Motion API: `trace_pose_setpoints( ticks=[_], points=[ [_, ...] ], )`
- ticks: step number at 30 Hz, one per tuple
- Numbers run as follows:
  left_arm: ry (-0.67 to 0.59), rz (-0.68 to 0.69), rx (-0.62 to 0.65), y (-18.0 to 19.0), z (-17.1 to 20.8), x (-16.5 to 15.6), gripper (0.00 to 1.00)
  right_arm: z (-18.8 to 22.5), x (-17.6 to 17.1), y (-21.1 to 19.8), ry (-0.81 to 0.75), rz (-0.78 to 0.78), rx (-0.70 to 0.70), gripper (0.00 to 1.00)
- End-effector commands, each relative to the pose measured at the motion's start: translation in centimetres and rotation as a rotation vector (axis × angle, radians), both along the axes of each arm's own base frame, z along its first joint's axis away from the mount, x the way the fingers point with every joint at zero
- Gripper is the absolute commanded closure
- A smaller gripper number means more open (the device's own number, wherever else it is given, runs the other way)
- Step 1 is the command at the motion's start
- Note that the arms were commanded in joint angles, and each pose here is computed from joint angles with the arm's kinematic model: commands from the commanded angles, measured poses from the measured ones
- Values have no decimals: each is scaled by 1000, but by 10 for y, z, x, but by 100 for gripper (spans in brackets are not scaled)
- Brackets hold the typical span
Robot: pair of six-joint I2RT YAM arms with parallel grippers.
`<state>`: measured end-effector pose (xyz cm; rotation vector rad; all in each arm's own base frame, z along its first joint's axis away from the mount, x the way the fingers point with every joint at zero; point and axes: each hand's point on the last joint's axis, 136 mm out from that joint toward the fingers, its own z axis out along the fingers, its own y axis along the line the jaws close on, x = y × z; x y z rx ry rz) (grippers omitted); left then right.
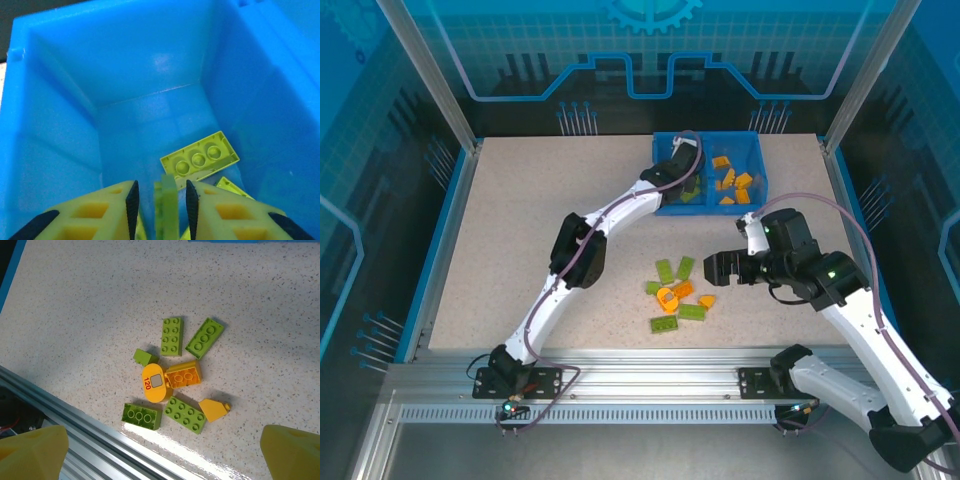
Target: Sort the legos into containers by color
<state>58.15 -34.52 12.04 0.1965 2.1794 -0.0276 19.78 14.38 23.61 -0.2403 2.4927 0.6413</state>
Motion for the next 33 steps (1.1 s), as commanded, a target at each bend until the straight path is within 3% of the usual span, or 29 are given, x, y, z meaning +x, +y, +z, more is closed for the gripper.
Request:
trace_pose_setpoints(
  ticks=[1, 6, 9, 14, 17, 21, 26, 30, 33],
  points=[
    [-137, -9, -83, -10, 76, 4, 64, 1, -6, 0, 8, -2, -1, 0],
    [-176, -19, -147, -8, 128, -23, 65, -1, -4, 1, 15, -5, 2, 0],
    [-198, -63, -251, -7, 169, -60, 65, -6, -1, 2, 26, -10, -2, 0],
    [-268, -243, -400, 2, 227, -157, 66, -20, 4, 7, 62, -22, -1, 0],
    [-277, -367, -397, 14, 236, -218, 66, -32, 12, 8, 89, -49, -14, 0],
    [-265, -561, -404, 37, 238, -292, 62, -64, 22, -10, 174, -222, -97, 0],
    [-247, -801, -270, 67, 220, -362, 55, -113, 12, -9, 303, -296, -89, 0],
    [-264, -1088, -61, 84, 186, -415, 44, -148, -2, -10, 408, -360, -76, 2],
    [-312, -1224, 79, 97, 159, -437, 33, -165, -6, -2, 465, -362, -39, 3]
  ],
)
